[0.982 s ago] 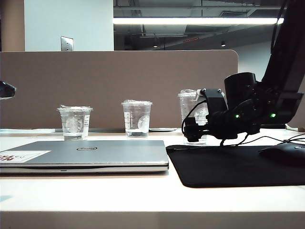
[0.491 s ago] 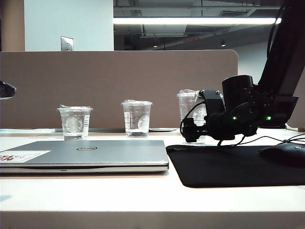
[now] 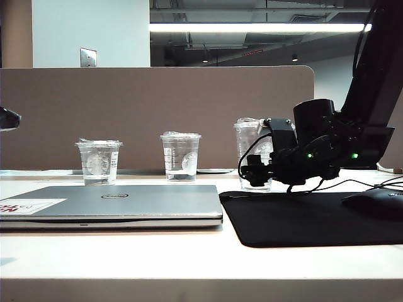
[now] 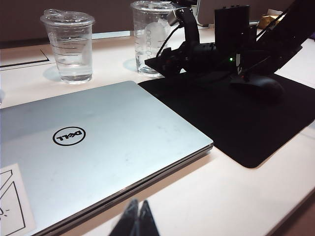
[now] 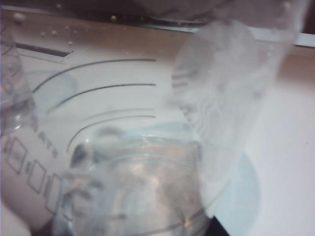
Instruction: Pick up the coffee cup on the right and place it on the right side of the laptop.
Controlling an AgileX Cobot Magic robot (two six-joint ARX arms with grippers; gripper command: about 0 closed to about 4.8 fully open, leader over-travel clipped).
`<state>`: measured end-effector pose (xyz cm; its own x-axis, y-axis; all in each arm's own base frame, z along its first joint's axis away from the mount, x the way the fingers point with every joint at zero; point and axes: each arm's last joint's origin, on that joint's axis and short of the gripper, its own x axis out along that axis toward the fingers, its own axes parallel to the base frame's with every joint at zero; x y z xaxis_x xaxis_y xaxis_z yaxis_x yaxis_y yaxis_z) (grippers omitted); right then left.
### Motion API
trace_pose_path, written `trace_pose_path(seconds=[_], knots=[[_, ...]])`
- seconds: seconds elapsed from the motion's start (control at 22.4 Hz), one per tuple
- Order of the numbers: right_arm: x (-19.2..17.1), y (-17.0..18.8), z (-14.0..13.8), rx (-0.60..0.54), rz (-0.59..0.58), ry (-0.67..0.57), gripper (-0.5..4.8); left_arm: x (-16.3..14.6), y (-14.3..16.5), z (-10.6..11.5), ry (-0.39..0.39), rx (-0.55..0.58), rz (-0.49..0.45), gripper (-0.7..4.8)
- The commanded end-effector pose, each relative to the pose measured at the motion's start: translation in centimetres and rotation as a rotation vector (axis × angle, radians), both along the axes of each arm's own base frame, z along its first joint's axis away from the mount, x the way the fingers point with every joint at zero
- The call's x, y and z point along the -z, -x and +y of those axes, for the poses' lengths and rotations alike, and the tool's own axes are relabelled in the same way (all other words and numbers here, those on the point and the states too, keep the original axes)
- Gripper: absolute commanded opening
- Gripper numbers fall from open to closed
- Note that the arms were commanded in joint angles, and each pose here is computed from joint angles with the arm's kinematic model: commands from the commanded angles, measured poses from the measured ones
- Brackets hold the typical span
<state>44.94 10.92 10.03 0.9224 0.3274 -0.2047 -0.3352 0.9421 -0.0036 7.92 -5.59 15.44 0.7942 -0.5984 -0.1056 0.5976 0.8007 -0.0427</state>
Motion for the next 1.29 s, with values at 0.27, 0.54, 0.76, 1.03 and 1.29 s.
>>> trace_pose_path(seconds=[0.27,0.54,0.76,1.03,1.29], knots=[[-1.6,-0.1,0.1,0.001,-0.059,-0.041,3.01,-0.2,0.0,0.0,0.006,0.003,-0.015,-0.05],[-3.2,0.3,0.0,0.001,-0.097,-0.050,3.01,-0.2,0.0,0.0,0.006,0.003,-0.015,-0.05],[-4.4,2.5,-0.6,-0.001,-0.127,-0.057,3.01,-0.2,0.0,0.0,0.006,0.003,-0.015,-0.05],[-5.7,7.0,-1.6,-0.001,-0.191,-0.072,3.01,-0.2,0.0,0.0,0.006,0.003,-0.015,-0.05],[-7.0,14.0,-2.7,-0.019,-0.170,-0.068,3.01,-0.2,0.0,0.0,0.006,0.003,-0.015,-0.05]])
